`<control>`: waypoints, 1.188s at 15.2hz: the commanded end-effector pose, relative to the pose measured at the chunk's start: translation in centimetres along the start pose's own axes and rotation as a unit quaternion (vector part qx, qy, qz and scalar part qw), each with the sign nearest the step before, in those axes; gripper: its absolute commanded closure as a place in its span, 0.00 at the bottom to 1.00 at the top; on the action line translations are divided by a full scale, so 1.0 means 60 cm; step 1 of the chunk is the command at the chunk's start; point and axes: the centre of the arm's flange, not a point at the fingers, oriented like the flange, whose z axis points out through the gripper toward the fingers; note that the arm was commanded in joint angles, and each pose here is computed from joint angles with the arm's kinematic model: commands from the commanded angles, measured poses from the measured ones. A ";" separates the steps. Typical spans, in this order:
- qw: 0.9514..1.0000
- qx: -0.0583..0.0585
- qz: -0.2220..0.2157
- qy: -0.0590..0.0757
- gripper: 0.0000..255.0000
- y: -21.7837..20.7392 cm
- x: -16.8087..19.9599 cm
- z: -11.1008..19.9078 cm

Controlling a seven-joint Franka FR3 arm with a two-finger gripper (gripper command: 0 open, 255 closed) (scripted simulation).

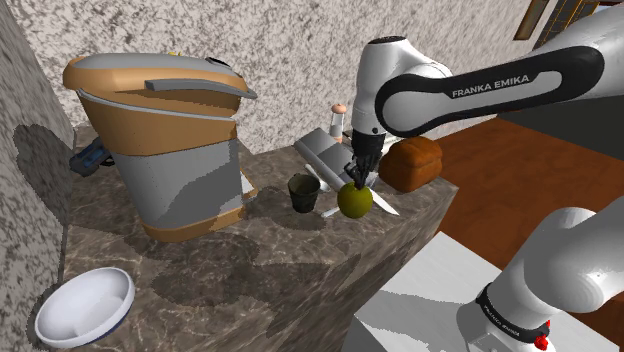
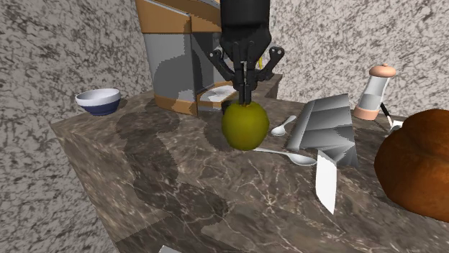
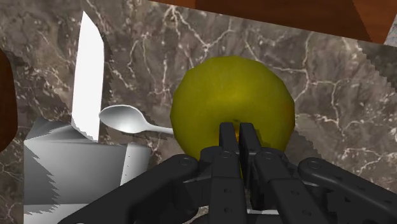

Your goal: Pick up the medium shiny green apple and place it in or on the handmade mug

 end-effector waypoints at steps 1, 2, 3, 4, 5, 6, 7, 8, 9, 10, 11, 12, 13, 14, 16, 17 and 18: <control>1.000 0.000 0.000 0.000 1.00 0.002 0.001 -0.018; 1.000 0.000 0.000 0.000 1.00 0.003 0.001 -0.027; 1.000 0.000 0.000 0.000 1.00 0.003 0.001 -0.036; 1.000 0.000 0.000 0.000 1.00 0.004 0.000 -0.044; 1.000 0.000 0.000 0.000 1.00 0.004 0.000 -0.053; 1.000 0.000 0.000 0.000 1.00 0.005 0.000 -0.062; 1.000 0.000 0.000 0.000 1.00 0.005 0.000 -0.071; 1.000 0.000 0.000 0.000 1.00 0.006 0.000 -0.079; 1.000 0.000 0.000 0.000 1.00 0.007 0.000 -0.088; 1.000 0.000 0.000 0.000 1.00 0.007 0.000 -0.097; 1.000 0.000 0.000 0.000 1.00 0.008 0.000 -0.106; 1.000 0.000 0.000 0.000 1.00 0.008 0.000 -0.115; 1.000 0.000 0.000 0.000 1.00 0.009 0.000 -0.123; 1.000 0.000 0.000 0.000 1.00 0.009 0.000 -0.132; 1.000 0.000 0.000 0.000 1.00 0.011 0.000 -0.150; 1.000 0.000 0.000 0.000 1.00 0.011 0.000 -0.158; 1.000 0.000 0.000 0.000 1.00 0.012 0.000 -0.167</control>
